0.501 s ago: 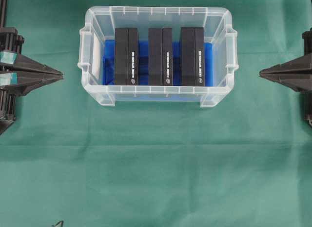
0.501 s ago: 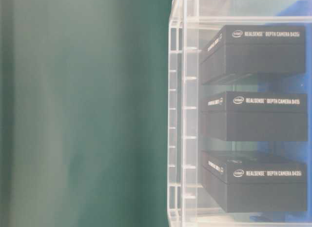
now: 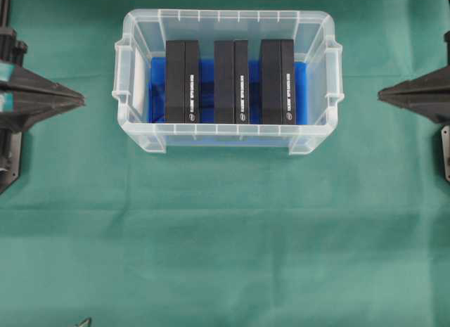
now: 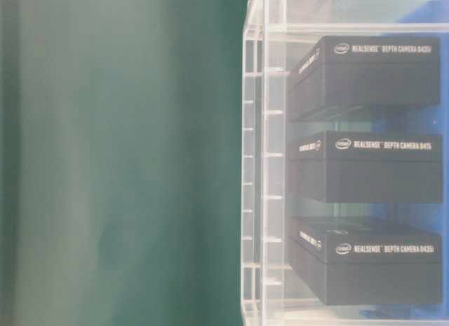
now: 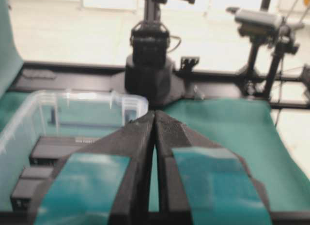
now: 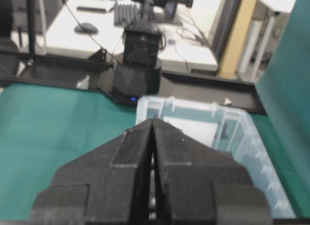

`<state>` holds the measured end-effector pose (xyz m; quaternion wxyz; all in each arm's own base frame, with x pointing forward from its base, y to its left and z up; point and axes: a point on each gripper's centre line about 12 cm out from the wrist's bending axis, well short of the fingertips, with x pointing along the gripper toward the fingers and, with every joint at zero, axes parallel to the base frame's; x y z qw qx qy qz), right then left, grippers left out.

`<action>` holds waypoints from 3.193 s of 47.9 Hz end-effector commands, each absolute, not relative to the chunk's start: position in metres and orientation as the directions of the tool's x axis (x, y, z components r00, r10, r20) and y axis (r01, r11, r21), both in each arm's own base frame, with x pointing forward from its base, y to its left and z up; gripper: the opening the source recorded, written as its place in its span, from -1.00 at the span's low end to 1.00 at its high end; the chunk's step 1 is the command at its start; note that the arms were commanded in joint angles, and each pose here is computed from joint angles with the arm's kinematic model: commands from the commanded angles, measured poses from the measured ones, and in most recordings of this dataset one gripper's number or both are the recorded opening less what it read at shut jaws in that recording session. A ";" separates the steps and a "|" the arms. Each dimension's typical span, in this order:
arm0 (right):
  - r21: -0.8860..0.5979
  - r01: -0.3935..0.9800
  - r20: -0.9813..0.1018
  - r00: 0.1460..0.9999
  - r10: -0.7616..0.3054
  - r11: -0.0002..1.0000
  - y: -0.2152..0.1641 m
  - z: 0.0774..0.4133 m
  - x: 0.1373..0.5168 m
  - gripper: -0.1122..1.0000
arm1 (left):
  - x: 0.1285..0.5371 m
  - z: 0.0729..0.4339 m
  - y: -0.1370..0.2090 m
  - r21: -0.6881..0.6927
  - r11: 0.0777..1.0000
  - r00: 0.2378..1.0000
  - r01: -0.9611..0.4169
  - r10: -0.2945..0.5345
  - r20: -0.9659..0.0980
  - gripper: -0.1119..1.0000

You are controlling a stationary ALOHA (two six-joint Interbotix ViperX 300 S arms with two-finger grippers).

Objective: Take the box out of the case with the left arm.

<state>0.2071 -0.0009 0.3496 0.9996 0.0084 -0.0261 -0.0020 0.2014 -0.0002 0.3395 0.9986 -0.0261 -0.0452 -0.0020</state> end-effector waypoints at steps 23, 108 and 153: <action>0.058 0.013 -0.084 0.996 -0.008 0.998 -0.002 0.418 0.216 -0.78 | 0.210 0.415 0.002 -0.083 0.996 0.996 -0.018 0.010 -0.087 -0.77; 0.007 0.179 -0.950 0.309 -0.049 0.984 -0.007 0.354 0.189 -0.78 | 0.179 0.357 0.005 -0.262 0.012 0.262 -0.965 0.035 -0.964 -0.77; 0.000 0.182 -0.950 0.307 -0.057 0.983 -0.008 0.354 0.188 -0.78 | 0.177 0.357 0.061 -0.266 0.087 0.274 -0.960 0.105 -0.956 -0.77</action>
